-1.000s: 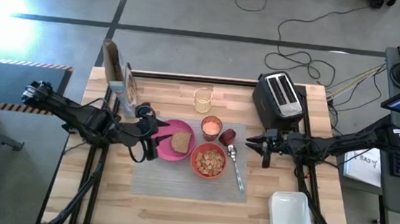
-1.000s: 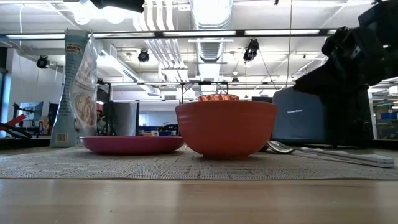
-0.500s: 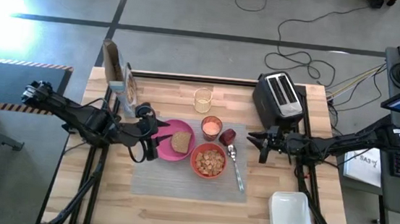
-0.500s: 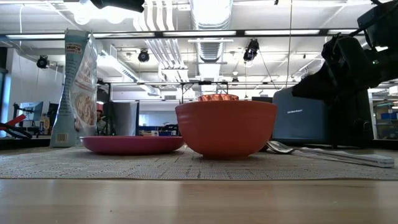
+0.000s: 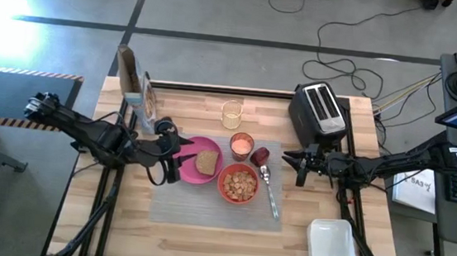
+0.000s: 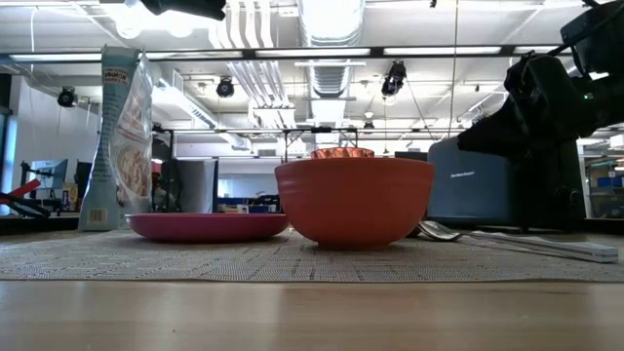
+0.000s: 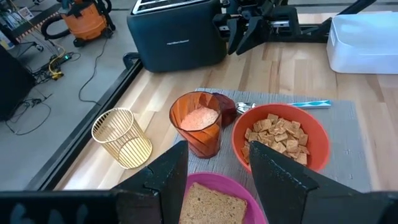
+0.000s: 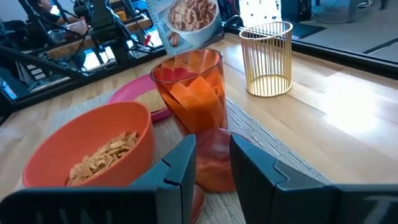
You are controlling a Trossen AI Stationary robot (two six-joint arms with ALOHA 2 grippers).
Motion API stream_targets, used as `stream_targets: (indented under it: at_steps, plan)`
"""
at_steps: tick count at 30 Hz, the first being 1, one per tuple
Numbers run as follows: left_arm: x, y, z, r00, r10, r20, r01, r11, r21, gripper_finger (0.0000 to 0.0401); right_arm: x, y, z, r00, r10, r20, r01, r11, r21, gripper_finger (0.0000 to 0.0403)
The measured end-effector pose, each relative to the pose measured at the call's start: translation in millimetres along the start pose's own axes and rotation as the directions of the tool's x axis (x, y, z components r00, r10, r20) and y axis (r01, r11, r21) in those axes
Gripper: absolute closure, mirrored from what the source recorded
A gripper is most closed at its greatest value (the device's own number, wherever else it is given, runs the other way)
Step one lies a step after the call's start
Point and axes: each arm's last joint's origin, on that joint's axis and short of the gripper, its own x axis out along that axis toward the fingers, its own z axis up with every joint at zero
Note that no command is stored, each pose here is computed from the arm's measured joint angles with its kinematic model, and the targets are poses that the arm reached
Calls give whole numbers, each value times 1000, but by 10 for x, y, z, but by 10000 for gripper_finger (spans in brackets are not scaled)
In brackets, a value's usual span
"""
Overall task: Arrange a breakfast setting
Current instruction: Return to Home Position
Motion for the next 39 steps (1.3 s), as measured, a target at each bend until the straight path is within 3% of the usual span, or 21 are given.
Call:
stream_targets:
  at_steps: [22,32,39]
  plan:
    - [-912,695,-1,955,-63,291,125,971,-202,246,-6,1,10,1000,3,10,-3,1000,7,316]
    - [-889,735,-236,945,-65,321,141,965,-219,246,-4,1,8,1000,2,8,-2,1000,5,316]
    - [-681,683,-667,944,-65,323,142,965,-220,246,-5,1,8,1000,2,9,-2,1000,5,316]
